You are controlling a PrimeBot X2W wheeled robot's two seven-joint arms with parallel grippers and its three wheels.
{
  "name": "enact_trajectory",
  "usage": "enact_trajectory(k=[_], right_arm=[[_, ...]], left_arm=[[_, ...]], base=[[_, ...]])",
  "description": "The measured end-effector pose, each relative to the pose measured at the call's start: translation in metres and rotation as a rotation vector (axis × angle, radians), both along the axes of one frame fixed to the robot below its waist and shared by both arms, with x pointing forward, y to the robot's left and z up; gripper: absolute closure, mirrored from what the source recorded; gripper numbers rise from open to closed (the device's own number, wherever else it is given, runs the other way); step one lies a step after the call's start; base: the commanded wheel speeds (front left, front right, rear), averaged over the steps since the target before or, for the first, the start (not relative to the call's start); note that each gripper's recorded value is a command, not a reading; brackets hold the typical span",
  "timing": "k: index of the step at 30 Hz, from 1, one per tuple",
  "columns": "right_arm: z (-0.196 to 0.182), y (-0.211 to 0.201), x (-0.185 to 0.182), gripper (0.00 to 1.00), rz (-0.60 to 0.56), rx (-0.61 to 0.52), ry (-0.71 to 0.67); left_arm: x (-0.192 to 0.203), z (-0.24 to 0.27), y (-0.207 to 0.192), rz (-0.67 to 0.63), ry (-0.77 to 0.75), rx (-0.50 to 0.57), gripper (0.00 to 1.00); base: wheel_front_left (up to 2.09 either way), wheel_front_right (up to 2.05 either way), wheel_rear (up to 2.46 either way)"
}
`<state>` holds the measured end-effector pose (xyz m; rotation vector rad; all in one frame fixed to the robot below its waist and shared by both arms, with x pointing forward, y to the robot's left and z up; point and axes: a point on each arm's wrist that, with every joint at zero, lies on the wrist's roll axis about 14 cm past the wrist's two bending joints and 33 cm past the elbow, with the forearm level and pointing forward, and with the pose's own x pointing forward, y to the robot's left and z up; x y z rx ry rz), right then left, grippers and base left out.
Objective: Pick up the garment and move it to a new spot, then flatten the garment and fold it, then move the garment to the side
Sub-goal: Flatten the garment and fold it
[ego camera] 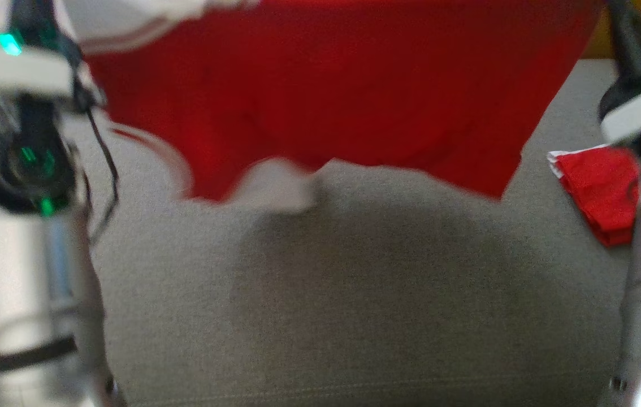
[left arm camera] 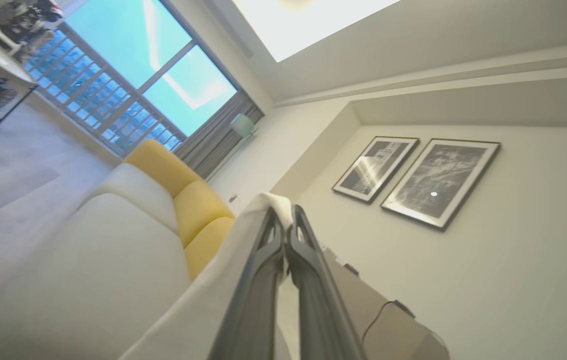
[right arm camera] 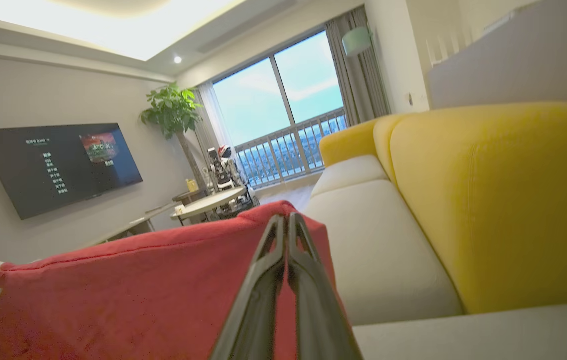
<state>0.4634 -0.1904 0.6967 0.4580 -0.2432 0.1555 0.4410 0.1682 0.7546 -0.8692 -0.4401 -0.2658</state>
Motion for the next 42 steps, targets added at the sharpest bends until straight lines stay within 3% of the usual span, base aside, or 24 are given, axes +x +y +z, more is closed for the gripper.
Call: enact_trajectory(k=[4,8,19,23,29,32,36,40,42], right_arm=[[0.055,-0.008,-0.004,1.00,-0.004,0.003,-0.091],[0.076,-0.012,0.008,1.00,-0.019,-0.020,-0.093],[0.064,0.009,0.093,1.00,-0.013,-0.136,0.054],[0.067,0.011,0.127,1.00,-0.047,-0.185,0.045],[0.079,0.018,0.191,1.00,-0.125,-0.278,-0.097],[0.055,0.021,0.223,1.00,-0.144,-0.305,-0.114],[-0.051,0.029,0.270,1.00,-0.110,-0.330,0.036],[-0.148,0.033,0.279,1.00,-0.071,-0.325,0.210],[-0.185,0.036,0.272,1.00,-0.050,-0.316,0.290]], left_arm=[[-0.003,0.066,-0.013,-0.042,-0.104,-0.008,1.00],[0.014,0.082,-0.016,-0.045,-0.084,-0.002,1.00],[0.110,0.065,-0.007,0.075,0.066,0.165,1.00],[0.140,0.074,-0.011,0.109,0.034,0.231,1.00],[0.197,0.084,-0.012,0.217,-0.132,0.368,1.00],[0.227,0.060,-0.007,0.241,-0.173,0.363,1.00],[0.278,-0.058,-0.004,0.193,-0.001,0.390,1.00],[0.278,-0.179,0.003,0.148,0.242,0.392,1.00],[0.265,-0.217,0.010,0.140,0.328,0.390,1.00]], base=[[0.00,0.00,0.00],[0.00,0.00,0.00],[0.00,0.00,0.00],[0.00,0.00,0.00],[0.00,0.00,0.00],[0.00,0.00,0.00],[0.00,0.00,0.00],[0.00,0.00,0.00],[0.00,0.00,0.00]])
